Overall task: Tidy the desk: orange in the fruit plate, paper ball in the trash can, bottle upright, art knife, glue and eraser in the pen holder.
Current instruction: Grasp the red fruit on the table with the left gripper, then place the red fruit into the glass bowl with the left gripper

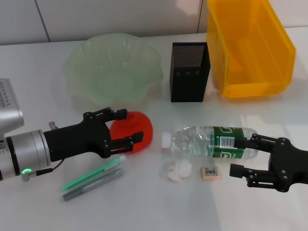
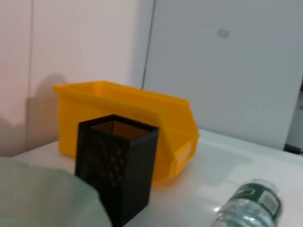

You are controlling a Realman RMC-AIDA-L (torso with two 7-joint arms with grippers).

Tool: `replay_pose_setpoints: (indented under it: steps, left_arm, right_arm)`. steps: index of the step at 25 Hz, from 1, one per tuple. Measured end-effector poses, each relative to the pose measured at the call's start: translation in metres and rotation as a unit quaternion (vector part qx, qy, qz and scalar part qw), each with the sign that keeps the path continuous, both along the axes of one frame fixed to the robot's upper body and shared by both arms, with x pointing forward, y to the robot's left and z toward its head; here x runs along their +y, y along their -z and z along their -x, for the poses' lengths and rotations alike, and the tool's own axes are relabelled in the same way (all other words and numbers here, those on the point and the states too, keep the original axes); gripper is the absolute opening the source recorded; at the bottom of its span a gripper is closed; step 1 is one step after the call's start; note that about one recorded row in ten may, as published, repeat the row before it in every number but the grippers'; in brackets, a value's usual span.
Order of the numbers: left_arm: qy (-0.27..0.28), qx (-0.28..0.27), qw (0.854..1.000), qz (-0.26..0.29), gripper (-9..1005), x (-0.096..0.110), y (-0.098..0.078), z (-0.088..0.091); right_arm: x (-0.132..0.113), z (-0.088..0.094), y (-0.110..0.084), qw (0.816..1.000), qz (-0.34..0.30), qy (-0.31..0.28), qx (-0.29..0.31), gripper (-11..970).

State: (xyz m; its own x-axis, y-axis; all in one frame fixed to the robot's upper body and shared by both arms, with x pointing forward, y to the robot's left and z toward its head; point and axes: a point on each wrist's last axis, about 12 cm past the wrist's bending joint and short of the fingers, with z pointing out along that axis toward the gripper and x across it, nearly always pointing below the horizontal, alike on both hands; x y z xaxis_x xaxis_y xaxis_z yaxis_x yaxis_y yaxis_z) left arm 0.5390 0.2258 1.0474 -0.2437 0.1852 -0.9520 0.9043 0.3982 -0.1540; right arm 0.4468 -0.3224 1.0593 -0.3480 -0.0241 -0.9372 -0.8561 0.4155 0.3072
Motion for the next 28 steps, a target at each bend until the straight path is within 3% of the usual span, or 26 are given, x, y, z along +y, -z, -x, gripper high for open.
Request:
replay_pose_setpoints:
  steps: [10, 18, 23, 28]
  left_arm:
    - [-0.049, 0.018, 0.998, -0.035, 679, -0.004, 0.011, -0.013]
    - [-0.050, 0.008, 0.998, -0.041, 661, -0.005, 0.012, -0.015]
    - [-0.036, -0.006, 0.998, -0.040, 418, -0.007, 0.011, -0.012]
    - [-0.024, -0.013, 0.999, -0.033, 332, -0.008, 0.010, -0.010]
  right_arm:
    - [0.001, -0.003, -0.001, 1.000, 0.003, -0.002, -0.001, 791]
    - [0.000, -0.001, 0.000, 1.000, 0.003, -0.001, 0.001, 791]
    - [0.000, 0.000, 0.001, 1.000, 0.002, 0.001, 0.003, 791]
    - [0.000, 0.000, 0.002, 1.000, 0.003, 0.004, 0.004, 791]
